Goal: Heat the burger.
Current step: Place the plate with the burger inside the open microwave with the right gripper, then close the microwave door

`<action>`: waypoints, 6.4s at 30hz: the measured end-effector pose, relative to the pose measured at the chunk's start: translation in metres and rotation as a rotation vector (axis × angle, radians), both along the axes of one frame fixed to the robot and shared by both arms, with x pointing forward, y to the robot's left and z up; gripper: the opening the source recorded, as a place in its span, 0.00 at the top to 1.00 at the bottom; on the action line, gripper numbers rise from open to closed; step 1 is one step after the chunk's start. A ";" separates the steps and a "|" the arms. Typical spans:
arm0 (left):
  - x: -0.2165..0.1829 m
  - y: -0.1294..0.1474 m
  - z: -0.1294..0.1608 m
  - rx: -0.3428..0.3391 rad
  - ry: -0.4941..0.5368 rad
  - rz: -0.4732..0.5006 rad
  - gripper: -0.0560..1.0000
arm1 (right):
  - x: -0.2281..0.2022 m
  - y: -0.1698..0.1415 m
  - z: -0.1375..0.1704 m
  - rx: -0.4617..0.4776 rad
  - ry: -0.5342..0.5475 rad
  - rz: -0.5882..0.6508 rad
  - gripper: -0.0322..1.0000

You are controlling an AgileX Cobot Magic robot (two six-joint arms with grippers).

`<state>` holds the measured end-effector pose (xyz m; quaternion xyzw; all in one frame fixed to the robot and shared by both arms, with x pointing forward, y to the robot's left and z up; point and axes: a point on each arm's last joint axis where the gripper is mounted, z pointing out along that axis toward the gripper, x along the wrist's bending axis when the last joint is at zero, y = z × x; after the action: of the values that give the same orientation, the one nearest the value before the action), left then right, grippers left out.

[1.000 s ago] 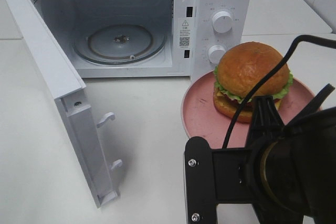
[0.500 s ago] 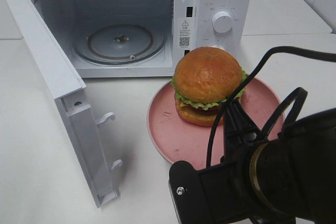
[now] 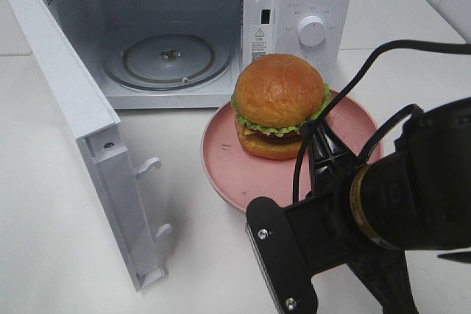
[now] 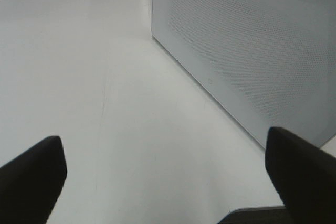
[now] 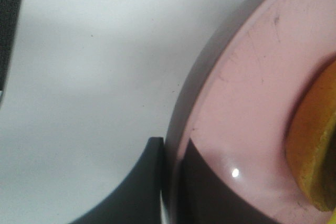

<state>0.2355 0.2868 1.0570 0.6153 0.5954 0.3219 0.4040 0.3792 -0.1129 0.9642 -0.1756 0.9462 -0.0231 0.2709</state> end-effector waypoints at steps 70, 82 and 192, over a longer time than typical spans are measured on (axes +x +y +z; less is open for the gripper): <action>0.000 0.000 0.000 0.000 0.000 0.000 0.03 | 0.098 -0.002 0.007 0.053 0.120 0.399 0.93; 0.000 0.000 0.000 0.000 0.000 0.000 0.03 | 0.127 0.020 0.003 0.047 0.124 0.405 0.93; 0.000 0.000 0.000 0.001 0.000 0.001 0.03 | 0.282 0.124 -0.020 0.243 0.019 0.077 0.36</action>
<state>0.2355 0.2869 1.0570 0.6153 0.5954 0.3222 0.4037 0.6617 0.0108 0.9447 -0.1780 0.9370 0.1040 0.2819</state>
